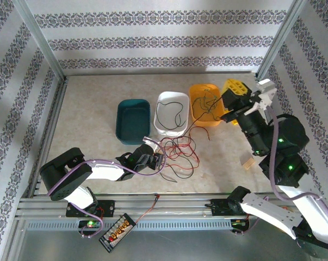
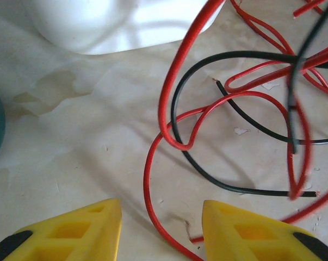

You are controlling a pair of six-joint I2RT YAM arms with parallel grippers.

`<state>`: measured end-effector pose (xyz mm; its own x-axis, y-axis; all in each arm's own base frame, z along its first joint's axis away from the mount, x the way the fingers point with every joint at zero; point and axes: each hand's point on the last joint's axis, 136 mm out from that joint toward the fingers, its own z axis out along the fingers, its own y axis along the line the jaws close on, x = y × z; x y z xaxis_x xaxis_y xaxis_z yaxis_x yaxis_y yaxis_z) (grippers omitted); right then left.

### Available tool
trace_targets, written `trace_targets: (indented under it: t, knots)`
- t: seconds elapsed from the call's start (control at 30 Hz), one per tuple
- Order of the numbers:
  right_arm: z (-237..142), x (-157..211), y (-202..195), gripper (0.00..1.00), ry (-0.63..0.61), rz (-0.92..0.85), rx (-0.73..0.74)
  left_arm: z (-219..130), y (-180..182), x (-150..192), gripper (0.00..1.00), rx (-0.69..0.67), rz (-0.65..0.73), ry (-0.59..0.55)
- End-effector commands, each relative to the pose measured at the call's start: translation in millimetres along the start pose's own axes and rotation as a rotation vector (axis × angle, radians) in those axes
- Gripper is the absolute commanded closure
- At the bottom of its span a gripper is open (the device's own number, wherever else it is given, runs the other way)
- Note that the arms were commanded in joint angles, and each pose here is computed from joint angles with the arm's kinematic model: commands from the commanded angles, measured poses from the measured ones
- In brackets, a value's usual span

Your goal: Untangle the cables

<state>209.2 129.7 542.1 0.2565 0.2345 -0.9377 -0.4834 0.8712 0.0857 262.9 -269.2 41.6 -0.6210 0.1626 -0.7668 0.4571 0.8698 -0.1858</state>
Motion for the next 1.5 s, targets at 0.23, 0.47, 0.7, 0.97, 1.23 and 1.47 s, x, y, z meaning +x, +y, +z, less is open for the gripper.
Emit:
trace_targets:
  t: [0.23, 0.47, 0.7, 0.97, 1.23, 1.47]
  knots:
    - [-18.9, -98.8, 13.1, 1.0, -0.288, -0.047, -0.08, 4.2, -0.3, 9.1, 0.57, 0.0, 0.021, 0.014]
    - [-3.1, -121.8, 23.4, 1.0, -0.389, -0.054, -0.11, 7.5, 0.0, 12.5, 0.57, -0.002, 0.026, 0.024]
    - [47.9, -100.4, 16.7, 1.0, -0.257, -0.059, -0.017, 6.7, 0.7, 14.0, 0.57, -0.005, 0.029, 0.026]
    - [86.9, -7.4, 33.3, 1.0, 0.181, -0.045, -0.073, -7.9, -11.7, -8.3, 0.54, 0.062, 0.018, -0.049]
    - [63.4, 5.3, 33.8, 1.0, 0.208, -0.018, -0.11, -31.2, -70.0, -67.2, 0.35, 0.276, 0.131, -0.147]
    - [45.0, -4.9, 29.9, 1.0, 0.184, 0.07, -0.148, 9.5, -97.7, -79.3, 0.28, 0.315, 0.229, -0.115]
